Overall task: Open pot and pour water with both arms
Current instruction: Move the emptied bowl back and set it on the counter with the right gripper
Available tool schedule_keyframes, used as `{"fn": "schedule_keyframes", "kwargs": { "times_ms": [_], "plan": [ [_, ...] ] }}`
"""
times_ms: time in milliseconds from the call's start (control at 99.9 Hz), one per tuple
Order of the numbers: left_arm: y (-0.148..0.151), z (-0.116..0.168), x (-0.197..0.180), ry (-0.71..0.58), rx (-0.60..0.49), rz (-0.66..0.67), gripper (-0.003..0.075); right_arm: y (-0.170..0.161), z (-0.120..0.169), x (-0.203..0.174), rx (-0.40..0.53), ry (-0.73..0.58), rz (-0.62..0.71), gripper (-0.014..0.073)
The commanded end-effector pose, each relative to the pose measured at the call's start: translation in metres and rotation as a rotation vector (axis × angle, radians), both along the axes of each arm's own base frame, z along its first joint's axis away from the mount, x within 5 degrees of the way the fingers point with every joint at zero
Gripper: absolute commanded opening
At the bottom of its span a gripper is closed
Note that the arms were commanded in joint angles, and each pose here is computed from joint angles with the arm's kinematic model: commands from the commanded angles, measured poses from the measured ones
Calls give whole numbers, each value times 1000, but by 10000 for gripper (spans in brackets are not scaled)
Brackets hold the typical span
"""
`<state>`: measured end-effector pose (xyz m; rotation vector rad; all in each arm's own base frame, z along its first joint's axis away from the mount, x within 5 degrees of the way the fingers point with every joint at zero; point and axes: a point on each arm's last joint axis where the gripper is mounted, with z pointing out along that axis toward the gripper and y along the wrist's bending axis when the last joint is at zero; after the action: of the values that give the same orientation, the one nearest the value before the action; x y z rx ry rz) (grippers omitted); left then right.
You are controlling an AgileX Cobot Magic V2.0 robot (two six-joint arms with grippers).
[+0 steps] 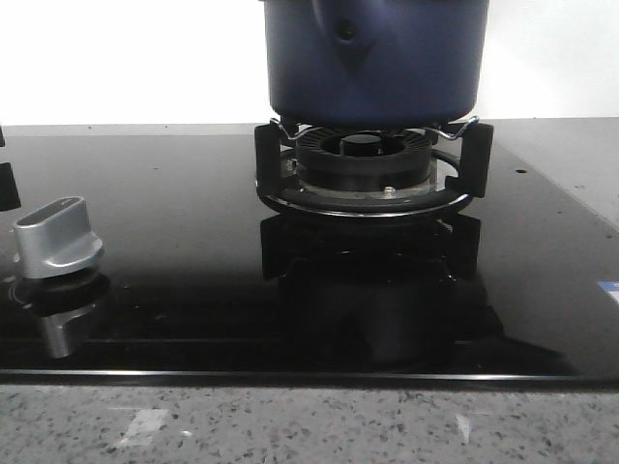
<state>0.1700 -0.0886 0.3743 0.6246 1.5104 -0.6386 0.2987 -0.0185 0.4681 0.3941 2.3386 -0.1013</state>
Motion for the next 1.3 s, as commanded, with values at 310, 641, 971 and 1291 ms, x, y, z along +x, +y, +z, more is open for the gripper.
{"fn": "schedule_keyframes", "kwargs": {
  "times_ms": [310,641,971,1291],
  "plan": [
    [0,17,-4,-14,-106,1,251,-80,-41,-51,223,141,-257,-66],
    [0,17,-4,-12,-116,-1,251,-86,-82,-28,269,85,-255,-66],
    [0,17,-4,-12,-116,-1,251,-94,-130,0,345,295,-266,-66],
    [0,17,-4,-12,-116,-1,251,-97,-143,7,355,338,-267,-66]
  ]
}}
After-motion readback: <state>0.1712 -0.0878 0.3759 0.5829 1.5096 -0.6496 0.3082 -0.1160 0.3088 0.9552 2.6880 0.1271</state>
